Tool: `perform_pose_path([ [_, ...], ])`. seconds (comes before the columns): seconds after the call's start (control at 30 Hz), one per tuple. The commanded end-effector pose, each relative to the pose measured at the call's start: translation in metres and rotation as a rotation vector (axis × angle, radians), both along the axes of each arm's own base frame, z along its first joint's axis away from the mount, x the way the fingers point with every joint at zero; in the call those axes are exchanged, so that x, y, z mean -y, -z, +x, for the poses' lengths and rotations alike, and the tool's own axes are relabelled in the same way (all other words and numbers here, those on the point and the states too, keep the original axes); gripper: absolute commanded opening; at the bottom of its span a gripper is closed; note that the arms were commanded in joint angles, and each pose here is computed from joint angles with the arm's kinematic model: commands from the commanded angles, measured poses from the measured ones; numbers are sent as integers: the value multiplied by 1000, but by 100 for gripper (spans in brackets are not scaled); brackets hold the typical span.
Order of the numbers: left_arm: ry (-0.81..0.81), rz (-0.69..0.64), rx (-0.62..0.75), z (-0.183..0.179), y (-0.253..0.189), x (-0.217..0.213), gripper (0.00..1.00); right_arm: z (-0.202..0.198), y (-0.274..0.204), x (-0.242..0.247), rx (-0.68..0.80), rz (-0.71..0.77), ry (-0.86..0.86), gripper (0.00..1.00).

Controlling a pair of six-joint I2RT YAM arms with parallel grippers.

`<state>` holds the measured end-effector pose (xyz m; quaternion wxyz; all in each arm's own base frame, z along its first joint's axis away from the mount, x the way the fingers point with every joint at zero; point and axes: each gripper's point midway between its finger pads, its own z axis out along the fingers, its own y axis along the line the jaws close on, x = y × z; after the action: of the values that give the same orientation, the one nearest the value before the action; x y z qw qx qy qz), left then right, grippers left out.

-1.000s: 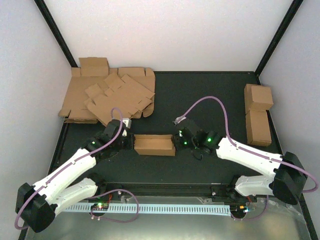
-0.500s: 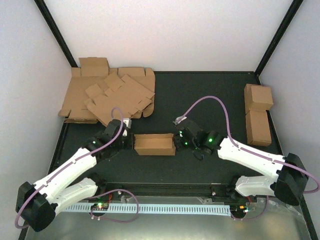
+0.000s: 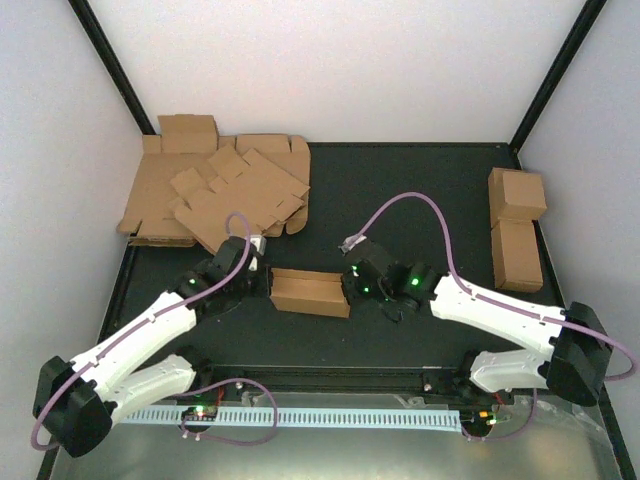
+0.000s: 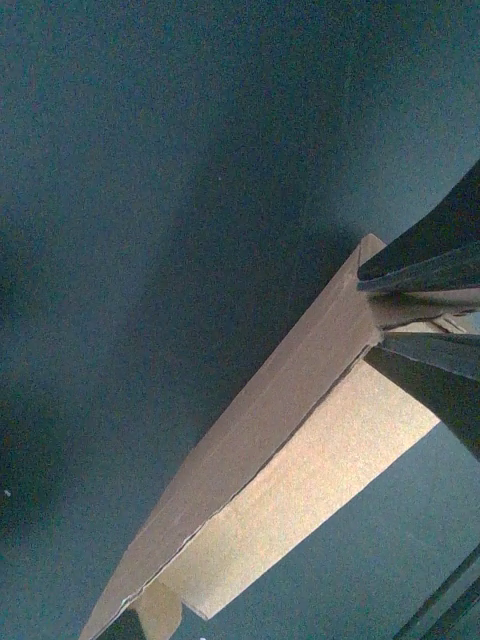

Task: Fold the paper box

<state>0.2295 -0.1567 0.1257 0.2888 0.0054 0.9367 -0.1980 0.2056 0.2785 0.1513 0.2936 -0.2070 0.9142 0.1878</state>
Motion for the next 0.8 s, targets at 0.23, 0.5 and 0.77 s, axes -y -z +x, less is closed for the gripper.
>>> perform_pose_path([
  [0.23, -33, -52, -4, 4, -15, 9, 1, 5, 0, 8, -18, -14, 101, 11],
  [0.5, -51, -58, -15, 3, -18, 16, 2, 17, 1, 21, -23, -7, 284, 2],
  [0.77, -50, 22, -42, 3, -16, 18, 10, 27, -5, 18, 13, 36, 327, 2],
])
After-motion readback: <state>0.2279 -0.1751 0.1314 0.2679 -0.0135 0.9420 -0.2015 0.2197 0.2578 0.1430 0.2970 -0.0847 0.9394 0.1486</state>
